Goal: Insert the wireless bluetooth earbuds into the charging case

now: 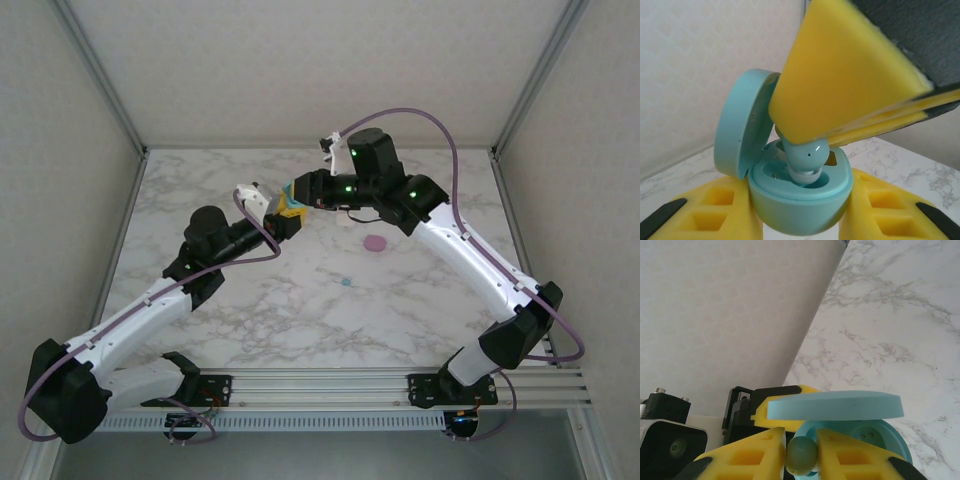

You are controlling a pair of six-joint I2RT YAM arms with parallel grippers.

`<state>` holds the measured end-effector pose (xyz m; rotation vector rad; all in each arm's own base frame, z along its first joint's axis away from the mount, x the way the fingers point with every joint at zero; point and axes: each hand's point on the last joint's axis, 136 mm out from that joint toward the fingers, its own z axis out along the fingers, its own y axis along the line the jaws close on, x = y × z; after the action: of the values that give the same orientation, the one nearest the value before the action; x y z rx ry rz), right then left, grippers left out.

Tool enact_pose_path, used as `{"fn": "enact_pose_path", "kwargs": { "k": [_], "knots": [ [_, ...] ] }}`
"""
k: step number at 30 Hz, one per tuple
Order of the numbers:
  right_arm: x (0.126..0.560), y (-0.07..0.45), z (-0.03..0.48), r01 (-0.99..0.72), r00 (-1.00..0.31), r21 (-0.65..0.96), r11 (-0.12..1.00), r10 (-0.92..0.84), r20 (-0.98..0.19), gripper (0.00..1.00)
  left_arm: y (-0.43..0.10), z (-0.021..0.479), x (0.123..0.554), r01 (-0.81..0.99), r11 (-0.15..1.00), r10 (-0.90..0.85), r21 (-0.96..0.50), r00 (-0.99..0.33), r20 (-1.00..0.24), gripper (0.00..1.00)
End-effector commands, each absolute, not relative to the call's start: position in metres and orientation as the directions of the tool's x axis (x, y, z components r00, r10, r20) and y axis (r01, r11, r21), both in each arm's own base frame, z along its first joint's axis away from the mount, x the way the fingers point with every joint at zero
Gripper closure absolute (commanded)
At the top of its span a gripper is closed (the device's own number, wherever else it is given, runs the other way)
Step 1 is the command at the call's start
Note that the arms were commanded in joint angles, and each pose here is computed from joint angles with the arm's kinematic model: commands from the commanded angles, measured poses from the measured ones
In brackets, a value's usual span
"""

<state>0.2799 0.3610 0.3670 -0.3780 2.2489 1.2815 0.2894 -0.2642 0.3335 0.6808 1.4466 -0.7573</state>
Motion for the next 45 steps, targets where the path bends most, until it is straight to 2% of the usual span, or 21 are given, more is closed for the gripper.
{"fn": "enact_pose_path", "kwargs": {
  "k": [1, 6, 12, 16, 20, 31, 35, 39, 45],
  "knots": [
    [0.265, 0.364, 0.350, -0.463, -0.852, 0.700, 0.544, -0.054, -0.521, 0.77, -0.260, 0.376, 0.290, 0.780, 0.625, -0.126, 0.012, 0.116, -0.985, 0.79],
    [0.262, 0.371, 0.354, -0.463, -0.861, 0.724, 0.511, -0.064, -0.505, 0.78, -0.263, 0.377, 0.288, 0.793, 0.609, -0.126, 0.016, 0.117, -0.985, 0.79],
    [0.263, 0.366, 0.345, -0.421, -0.882, 0.704, 0.572, -0.076, -0.466, 0.78, -0.264, 0.378, 0.285, 0.799, 0.601, -0.120, 0.028, 0.124, -0.985, 0.79],
    [0.256, 0.374, 0.357, -0.435, -0.886, 0.742, 0.510, -0.094, -0.455, 0.79, -0.263, 0.377, 0.284, 0.798, 0.602, -0.109, 0.036, 0.127, -0.986, 0.79],
    [0.252, 0.370, 0.363, -0.446, -0.881, 0.734, 0.512, -0.109, -0.460, 0.80, -0.263, 0.375, 0.282, 0.798, 0.601, -0.092, 0.055, 0.138, -0.986, 0.79],
    [0.243, 0.365, 0.378, -0.416, -0.909, 0.813, 0.408, -0.147, -0.391, 0.81, -0.268, 0.378, 0.267, 0.837, 0.535, -0.060, 0.109, 0.167, -0.984, 0.79],
    [0.247, 0.361, 0.376, -0.390, -0.920, 0.817, 0.424, -0.135, -0.369, 0.79, -0.270, 0.381, 0.265, 0.846, 0.523, -0.072, 0.103, 0.164, -0.984, 0.79],
    [0.257, 0.354, 0.371, -0.398, -0.910, 0.779, 0.484, -0.103, -0.401, 0.74, -0.273, 0.382, 0.263, 0.863, 0.499, -0.090, 0.077, 0.141, -0.986, 0.79],
    [0.266, 0.351, 0.370, -0.402, -0.900, 0.752, 0.523, -0.073, -0.431, 0.73, -0.276, 0.380, 0.262, 0.877, 0.479, -0.110, 0.029, 0.093, -0.990, 0.80]
  ]
}}
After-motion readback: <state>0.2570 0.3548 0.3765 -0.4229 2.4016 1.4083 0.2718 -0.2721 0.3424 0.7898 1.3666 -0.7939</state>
